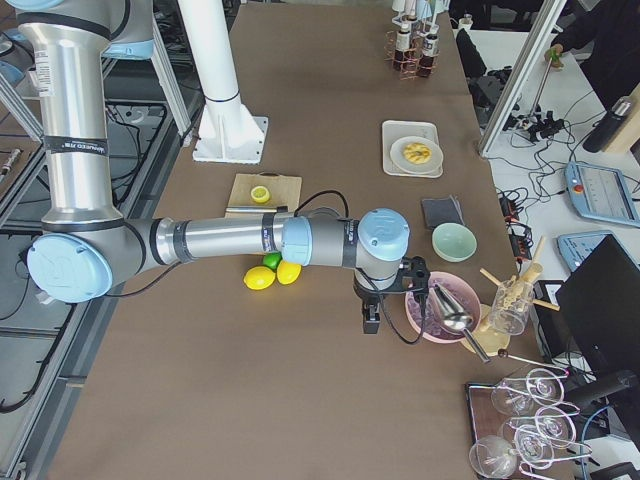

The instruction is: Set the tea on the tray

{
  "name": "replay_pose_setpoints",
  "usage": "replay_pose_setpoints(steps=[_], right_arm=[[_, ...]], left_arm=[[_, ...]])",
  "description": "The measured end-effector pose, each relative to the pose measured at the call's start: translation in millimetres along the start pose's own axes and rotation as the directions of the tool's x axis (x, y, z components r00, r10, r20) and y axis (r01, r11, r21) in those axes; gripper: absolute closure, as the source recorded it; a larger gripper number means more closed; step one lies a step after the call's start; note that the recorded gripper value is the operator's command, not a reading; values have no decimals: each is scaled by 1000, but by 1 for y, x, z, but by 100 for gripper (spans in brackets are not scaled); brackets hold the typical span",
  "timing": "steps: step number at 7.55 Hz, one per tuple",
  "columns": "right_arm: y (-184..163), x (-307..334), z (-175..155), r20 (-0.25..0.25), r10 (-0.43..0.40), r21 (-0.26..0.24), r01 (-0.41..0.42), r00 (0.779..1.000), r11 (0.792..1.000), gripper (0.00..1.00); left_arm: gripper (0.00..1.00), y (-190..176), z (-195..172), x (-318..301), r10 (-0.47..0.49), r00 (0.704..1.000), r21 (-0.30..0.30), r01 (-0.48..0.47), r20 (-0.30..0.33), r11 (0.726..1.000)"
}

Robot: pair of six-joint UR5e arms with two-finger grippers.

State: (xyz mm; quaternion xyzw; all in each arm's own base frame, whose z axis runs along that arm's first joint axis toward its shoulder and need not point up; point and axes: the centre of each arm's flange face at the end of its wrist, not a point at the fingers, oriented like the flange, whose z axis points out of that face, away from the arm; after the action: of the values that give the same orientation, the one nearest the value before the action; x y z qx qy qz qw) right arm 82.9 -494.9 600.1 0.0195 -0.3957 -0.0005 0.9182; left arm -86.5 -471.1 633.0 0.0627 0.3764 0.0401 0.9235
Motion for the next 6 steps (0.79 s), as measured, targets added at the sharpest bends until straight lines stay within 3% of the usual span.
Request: replay_pose_setpoints(steps=[6], right_arm=[[2,7,-4,-5,26,8,-26,1000,1000,0]], left_arm=[[3,2,2,0,11,1000,13,-11,1,1000]])
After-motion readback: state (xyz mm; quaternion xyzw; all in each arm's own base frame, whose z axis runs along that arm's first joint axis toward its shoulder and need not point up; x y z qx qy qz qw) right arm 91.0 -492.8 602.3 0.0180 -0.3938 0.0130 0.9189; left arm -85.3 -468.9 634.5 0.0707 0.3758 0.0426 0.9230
